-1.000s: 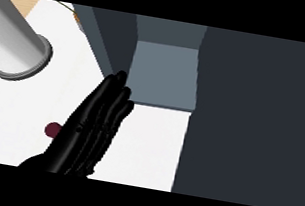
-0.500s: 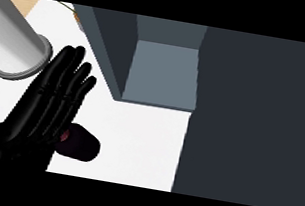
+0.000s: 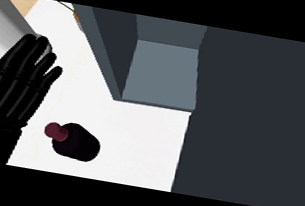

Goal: Pick up the wine, place it into the cabinet and close the cabinet

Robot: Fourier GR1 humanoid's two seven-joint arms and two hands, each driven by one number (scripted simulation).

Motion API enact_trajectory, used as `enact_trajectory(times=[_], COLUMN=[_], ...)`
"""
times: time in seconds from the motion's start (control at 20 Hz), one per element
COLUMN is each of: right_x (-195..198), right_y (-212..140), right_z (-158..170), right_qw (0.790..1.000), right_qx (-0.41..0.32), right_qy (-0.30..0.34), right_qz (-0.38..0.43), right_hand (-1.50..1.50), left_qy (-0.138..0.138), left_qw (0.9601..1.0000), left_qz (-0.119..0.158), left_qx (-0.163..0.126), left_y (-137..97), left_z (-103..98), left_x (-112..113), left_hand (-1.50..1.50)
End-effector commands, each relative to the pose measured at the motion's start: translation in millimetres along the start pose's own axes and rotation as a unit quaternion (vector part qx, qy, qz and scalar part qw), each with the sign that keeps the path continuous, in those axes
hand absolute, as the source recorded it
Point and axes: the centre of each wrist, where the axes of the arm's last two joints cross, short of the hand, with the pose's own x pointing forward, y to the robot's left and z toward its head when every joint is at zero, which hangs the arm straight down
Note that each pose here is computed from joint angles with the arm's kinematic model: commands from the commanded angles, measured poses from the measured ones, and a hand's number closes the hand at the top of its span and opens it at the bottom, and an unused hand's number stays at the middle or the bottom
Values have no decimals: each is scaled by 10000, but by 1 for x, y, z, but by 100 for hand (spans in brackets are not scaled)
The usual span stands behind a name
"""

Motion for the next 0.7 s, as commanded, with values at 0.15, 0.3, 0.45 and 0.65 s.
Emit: enact_trajectory(times=[0.15,0.3,0.45,0.65], right_x=[47,50,50,49], right_y=[0,-2,6,5], right_z=[26,28,28,30], right_qw=[9992,9989,9990,9990], right_qx=[158,228,92,43], right_qy=[-370,-417,-409,-448], right_qz=[-34,15,-148,-44], right_hand=[-150,-150,-150,-150], left_qy=[-73,50,231,496], left_qw=[9999,9998,9994,9985], left_qz=[75,151,249,244], left_qx=[-38,-82,-69,-26], left_y=[35,49,54,60], left_z=[7,10,17,19], left_x=[-4,-14,-32,-65], left_hand=[-150,-150,-150,-150])
